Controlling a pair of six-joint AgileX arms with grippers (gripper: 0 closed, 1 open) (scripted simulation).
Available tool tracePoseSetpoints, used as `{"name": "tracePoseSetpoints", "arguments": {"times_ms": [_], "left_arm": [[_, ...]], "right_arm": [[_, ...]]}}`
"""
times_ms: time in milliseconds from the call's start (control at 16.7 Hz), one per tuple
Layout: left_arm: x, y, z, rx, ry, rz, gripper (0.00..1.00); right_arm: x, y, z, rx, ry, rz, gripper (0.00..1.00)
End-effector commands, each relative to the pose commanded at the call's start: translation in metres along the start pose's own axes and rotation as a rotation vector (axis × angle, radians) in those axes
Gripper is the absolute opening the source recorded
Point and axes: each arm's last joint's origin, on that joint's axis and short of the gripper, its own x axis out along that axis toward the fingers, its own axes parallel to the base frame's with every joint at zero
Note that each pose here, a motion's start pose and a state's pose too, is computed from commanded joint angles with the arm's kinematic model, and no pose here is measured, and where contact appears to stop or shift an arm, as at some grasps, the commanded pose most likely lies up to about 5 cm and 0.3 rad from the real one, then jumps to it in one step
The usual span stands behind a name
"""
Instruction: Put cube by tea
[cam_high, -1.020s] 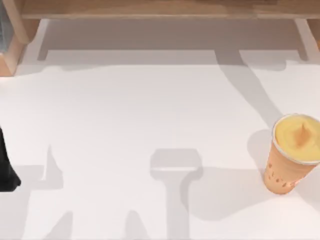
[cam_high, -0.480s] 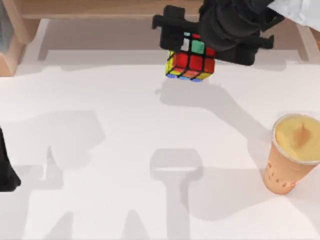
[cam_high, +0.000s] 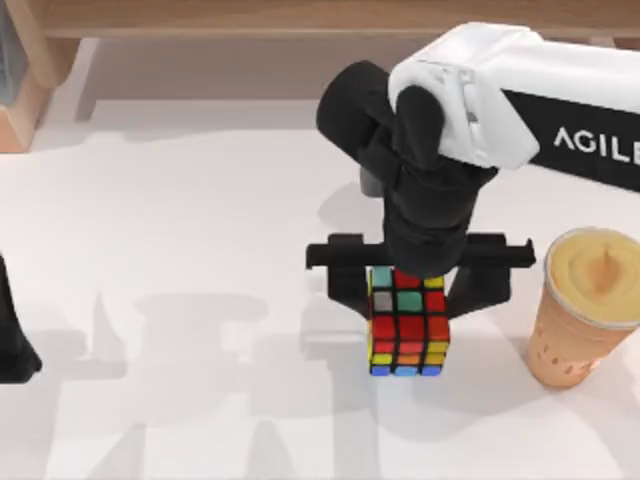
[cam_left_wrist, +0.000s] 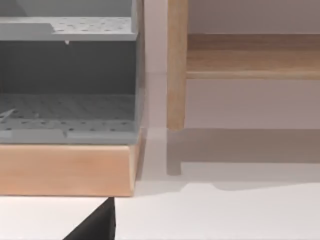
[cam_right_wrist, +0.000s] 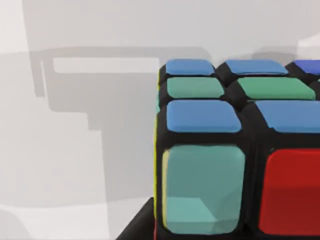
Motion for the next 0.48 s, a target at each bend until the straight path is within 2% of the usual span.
{"name": "tracePoseSetpoints", "arguments": {"times_ms": [480], "left_arm": [[0.0000, 0.0000, 0.0000, 0.000, 0.000, 0.000, 1.00]], "right_arm": [[-0.0018, 0.0021, -0.0002, -0.006, -0.016, 0.017, 0.00]]}}
